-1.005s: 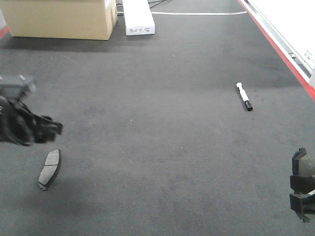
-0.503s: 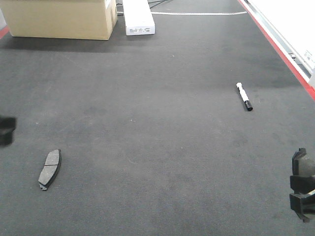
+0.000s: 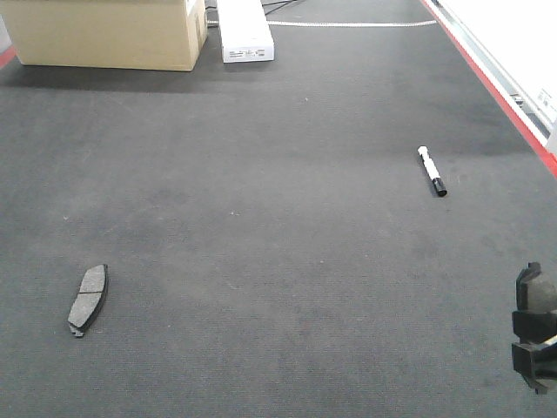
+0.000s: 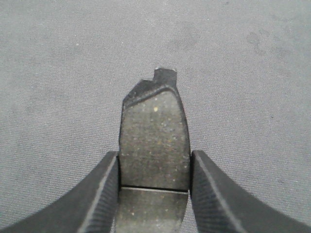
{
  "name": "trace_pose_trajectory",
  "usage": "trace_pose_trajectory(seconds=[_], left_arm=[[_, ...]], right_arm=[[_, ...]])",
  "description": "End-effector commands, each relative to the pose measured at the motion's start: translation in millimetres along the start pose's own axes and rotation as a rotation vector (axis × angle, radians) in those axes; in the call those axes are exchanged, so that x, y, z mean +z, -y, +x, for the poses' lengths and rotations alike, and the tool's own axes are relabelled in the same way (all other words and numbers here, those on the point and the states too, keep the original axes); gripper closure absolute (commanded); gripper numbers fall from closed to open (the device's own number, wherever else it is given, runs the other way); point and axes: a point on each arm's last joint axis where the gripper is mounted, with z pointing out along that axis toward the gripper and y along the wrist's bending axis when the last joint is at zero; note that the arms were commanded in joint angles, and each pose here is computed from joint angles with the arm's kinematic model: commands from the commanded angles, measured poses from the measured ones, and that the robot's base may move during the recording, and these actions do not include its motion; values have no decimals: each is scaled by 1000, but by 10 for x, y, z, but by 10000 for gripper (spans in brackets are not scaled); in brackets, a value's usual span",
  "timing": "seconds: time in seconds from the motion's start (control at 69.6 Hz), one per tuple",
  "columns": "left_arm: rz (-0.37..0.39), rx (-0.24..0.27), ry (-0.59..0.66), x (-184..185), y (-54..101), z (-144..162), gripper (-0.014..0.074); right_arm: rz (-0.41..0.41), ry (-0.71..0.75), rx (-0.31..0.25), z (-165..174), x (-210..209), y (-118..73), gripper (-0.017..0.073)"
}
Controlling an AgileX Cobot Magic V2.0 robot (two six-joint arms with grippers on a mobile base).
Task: Move and align brake pads A on conveyor
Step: 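Open the left gripper and raise it off the pad, then lower the right gripper and set its brake pad on the belt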
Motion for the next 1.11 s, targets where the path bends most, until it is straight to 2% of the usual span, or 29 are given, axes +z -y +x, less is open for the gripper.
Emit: trace_pose_trajectory(seconds=[0.0,1.092], left_arm=[[3,-1,108,-56,4,-127,102],[3,-1,96,-54,4,-116,102]], right_arm=[[5,107,-10,-144,-69,3,535],[2,110,-6,-147,-69,1,535]])
